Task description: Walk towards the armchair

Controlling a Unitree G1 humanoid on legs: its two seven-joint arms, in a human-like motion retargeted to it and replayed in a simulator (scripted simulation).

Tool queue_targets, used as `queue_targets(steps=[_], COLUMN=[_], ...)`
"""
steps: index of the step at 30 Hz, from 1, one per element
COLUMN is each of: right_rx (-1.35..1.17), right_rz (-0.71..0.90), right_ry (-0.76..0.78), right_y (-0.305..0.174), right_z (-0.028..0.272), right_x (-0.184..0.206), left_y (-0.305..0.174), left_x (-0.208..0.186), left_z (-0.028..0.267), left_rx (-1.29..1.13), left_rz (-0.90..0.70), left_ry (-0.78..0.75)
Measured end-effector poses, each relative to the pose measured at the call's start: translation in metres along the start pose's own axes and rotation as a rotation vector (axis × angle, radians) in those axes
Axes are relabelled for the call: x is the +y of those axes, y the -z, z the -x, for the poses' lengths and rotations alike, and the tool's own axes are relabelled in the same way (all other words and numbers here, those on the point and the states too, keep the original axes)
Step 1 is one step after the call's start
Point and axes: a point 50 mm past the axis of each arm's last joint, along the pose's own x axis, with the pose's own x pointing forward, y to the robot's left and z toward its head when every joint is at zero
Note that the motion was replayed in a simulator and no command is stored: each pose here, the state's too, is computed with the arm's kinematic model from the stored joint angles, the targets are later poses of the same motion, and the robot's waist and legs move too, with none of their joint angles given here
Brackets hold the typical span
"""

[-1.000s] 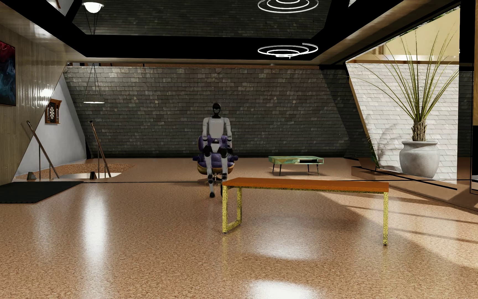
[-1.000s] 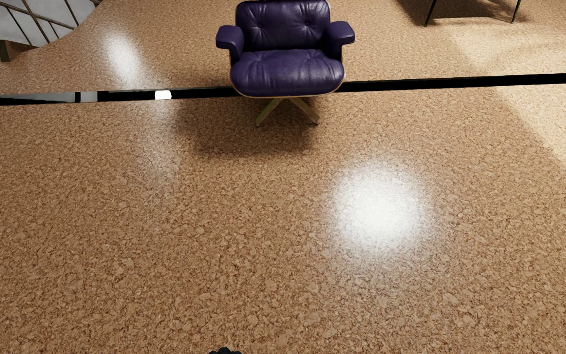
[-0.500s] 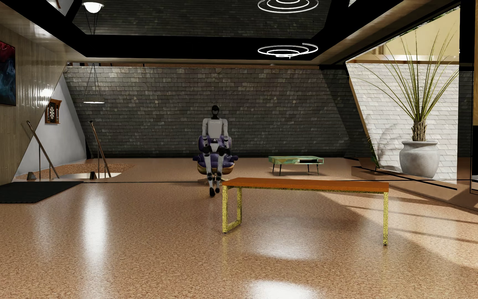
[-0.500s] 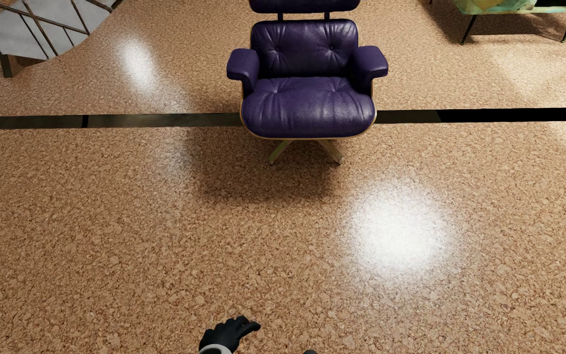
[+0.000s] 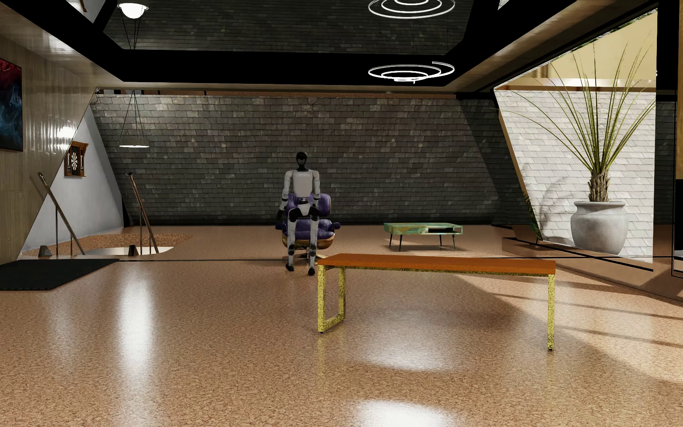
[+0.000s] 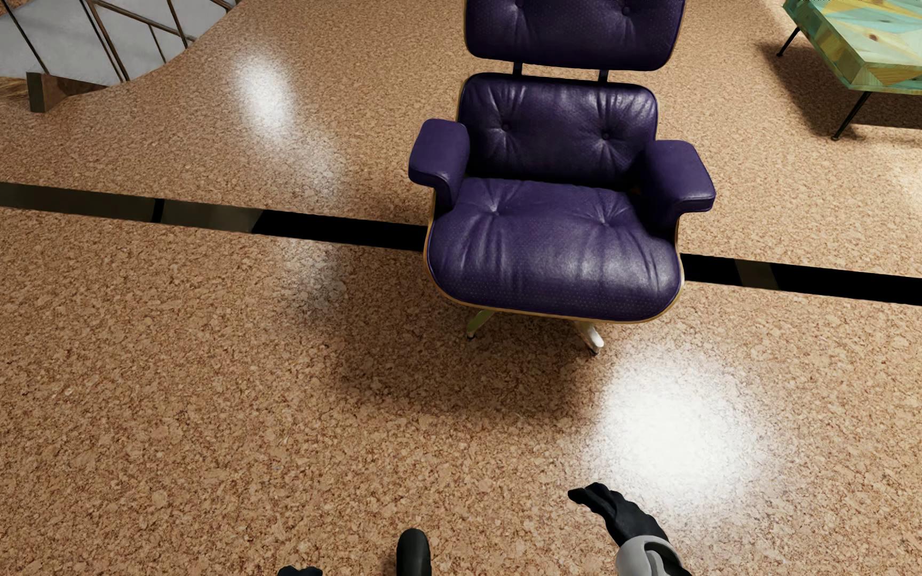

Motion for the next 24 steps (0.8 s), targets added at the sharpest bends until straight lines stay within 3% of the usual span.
queue_targets(steps=[5,9,12,16,20,24], right_rx=[0.045,0.132,0.093,0.234,0.217,0.176], right_rz=[-0.011,0.047,0.155,-0.007,-0.021,-0.002], right_ry=[-0.014,-0.223,-0.245,-0.121,-0.138,-0.149], right_y=[0.009,0.038,0.053,0.071,0.068,0.052], right_z=[0.006,0.023,0.028,0.039,0.040,0.032], right_x=[0.009,0.041,0.033,0.031,0.034,0.035], left_y=[-0.001,-0.013,-0.041,-0.069,-0.087,-0.094], left_x=[-0.039,-0.051,-0.034,0.014,0.061,0.078], left_z=[0.015,0.015,0.004,-0.016,-0.025,-0.024], left_rx=[0.077,0.084,-0.110,-0.209,-0.227,-0.290], left_rz=[-0.042,-0.070,-0.124,-0.266,-0.176,-0.137], left_ry=[0.064,0.144,0.165,0.054,-0.117,-0.196])
